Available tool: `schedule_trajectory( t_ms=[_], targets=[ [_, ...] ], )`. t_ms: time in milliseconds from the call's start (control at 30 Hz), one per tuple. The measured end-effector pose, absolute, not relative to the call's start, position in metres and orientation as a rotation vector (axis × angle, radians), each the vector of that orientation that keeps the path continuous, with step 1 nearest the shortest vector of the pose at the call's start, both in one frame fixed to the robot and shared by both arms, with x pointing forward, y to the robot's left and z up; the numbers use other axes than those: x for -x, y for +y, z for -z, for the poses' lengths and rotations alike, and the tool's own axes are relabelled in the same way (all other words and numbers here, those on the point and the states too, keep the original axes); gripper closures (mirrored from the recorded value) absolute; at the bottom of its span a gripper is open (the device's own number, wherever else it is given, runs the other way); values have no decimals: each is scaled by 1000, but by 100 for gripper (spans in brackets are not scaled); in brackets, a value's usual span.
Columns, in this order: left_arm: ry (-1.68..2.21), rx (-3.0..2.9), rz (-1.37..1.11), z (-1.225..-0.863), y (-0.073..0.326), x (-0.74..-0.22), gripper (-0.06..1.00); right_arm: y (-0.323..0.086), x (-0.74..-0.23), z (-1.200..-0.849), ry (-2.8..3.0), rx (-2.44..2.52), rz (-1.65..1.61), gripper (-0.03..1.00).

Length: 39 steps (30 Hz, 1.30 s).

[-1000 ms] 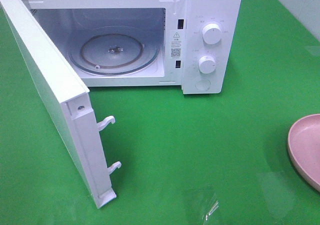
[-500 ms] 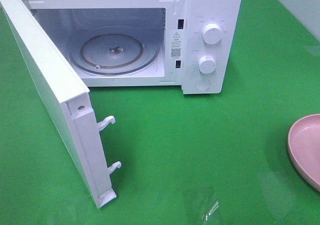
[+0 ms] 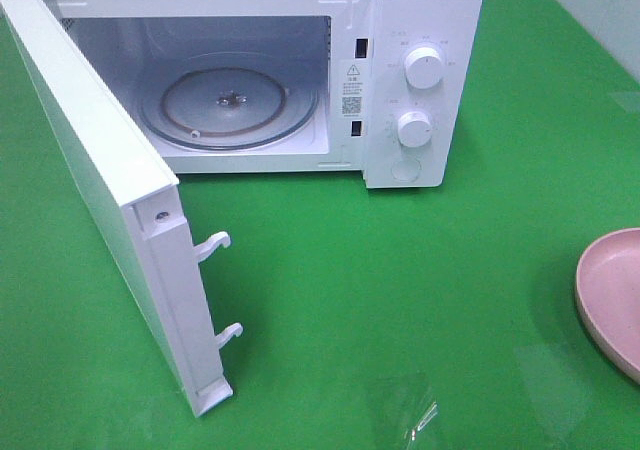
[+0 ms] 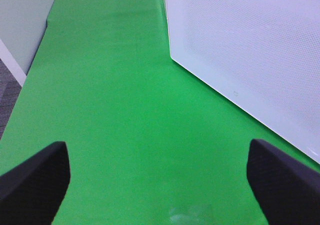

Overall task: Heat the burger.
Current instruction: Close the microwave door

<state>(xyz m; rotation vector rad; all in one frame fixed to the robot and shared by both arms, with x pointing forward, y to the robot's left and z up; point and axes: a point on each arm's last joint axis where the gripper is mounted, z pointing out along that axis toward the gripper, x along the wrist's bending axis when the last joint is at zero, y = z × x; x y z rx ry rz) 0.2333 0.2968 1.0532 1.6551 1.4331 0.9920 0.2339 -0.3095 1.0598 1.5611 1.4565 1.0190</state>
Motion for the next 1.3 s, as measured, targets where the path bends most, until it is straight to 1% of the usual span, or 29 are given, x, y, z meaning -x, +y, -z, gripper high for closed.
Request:
schedule_trajectory(
  t_ms=[700,867,900,933,1000,1033,1067,1100,1133,1167,1200,1233,1267,1300],
  targets=[
    [1428,-1650,-993,-1054,297,-233,7,-309,-234,-1060,1457,-1561,-1019,21],
    [1398,-1550,-1028,-1068,297,-231,9,-309,-234,-1060,1457,-1561,-1019,21],
    [1392,-1512,-1034,-1073,297,-233,13,-309,-234,-1060,1457,-1561,-1019,21],
    [1392,-1512,-1034,-1073,297,-233,13,-309,-234,-1060,1457,-1561,-1019,21],
    [1384,-1477,-1044,-1080,297,-245,22,-309,-234,-1060,1457,-1561,-1020,21],
    [1384,-1477,-1044,-1080,297,-245,22,-309,-234,-1060,1457,-1561,-1020,21],
    [1372,-1458,-1060,-1085,298,-253,29,-309,-234,-1060,1457,-1561,-1020,21],
    [1372,-1458,-1060,-1085,298,-253,29,-309,-234,-1060,1457,-1561,-1020,21],
    [1364,-1446,-1068,-1088,298,-257,32,-309,-234,-1060,1457,-1561,-1020,21],
    [1364,-1446,-1068,-1088,298,-257,32,-309,-234,-1060,1457,-1561,-1020,21],
    [1356,-1433,-1078,-1092,298,-266,40,-309,-234,-1060,1457,-1561,-1020,21],
    [1356,-1433,-1078,-1092,298,-266,40,-309,-234,-1060,1457,-1561,-1020,21],
    [1356,-1428,-1081,-1095,298,-277,51,-309,-234,-1060,1457,-1561,-1020,21],
    [1356,-1428,-1081,-1095,298,-277,51,-309,-234,-1060,1457,-1561,-1020,21]
  ],
)
